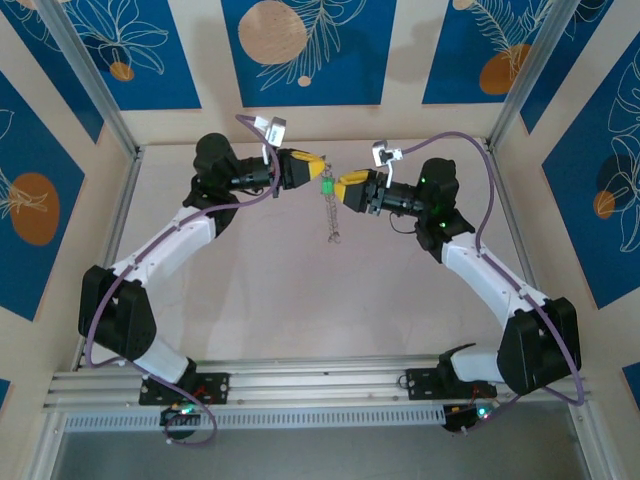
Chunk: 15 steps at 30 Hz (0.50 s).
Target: Put the keys on the keyring
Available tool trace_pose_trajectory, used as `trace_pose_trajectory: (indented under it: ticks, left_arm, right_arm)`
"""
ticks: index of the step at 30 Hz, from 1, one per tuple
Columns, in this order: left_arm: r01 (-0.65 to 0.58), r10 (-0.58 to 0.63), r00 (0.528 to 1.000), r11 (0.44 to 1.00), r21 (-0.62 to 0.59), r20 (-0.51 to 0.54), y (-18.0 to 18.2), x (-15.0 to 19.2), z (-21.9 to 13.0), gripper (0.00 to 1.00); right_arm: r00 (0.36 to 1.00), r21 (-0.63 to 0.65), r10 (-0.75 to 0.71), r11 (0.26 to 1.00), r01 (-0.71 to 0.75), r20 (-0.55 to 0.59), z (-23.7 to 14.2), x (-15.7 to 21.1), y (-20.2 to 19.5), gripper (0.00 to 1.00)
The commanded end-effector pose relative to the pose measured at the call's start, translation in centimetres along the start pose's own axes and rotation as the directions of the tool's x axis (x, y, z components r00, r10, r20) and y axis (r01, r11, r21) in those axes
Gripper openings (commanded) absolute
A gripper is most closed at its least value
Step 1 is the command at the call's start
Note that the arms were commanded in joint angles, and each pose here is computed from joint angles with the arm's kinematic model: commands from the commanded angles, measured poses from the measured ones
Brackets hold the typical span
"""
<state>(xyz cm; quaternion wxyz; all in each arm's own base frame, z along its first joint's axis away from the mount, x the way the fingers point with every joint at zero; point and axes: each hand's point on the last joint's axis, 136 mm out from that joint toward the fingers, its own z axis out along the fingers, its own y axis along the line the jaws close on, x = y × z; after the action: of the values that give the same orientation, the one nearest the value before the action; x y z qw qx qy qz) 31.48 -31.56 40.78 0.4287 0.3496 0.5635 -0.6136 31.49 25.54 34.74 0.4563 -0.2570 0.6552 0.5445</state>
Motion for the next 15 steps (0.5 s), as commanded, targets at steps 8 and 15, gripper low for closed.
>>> trace_pose_trajectory:
  ticks: [8,15]
  left_arm:
    - [-0.047,0.044,0.998,0.995,0.091,0.038,-2.4,-1.7,0.2,0.00]
    - [-0.042,0.039,0.999,0.994,0.103,0.032,-2.4,-1.6,0.3,0.00]
  right_arm:
    - [0.993,-0.040,-0.116,0.992,0.117,0.021,0.9,-1.2,1.8,0.48]
    - [0.989,-0.079,-0.148,0.986,0.148,0.007,2.1,-1.1,2.8,0.48]
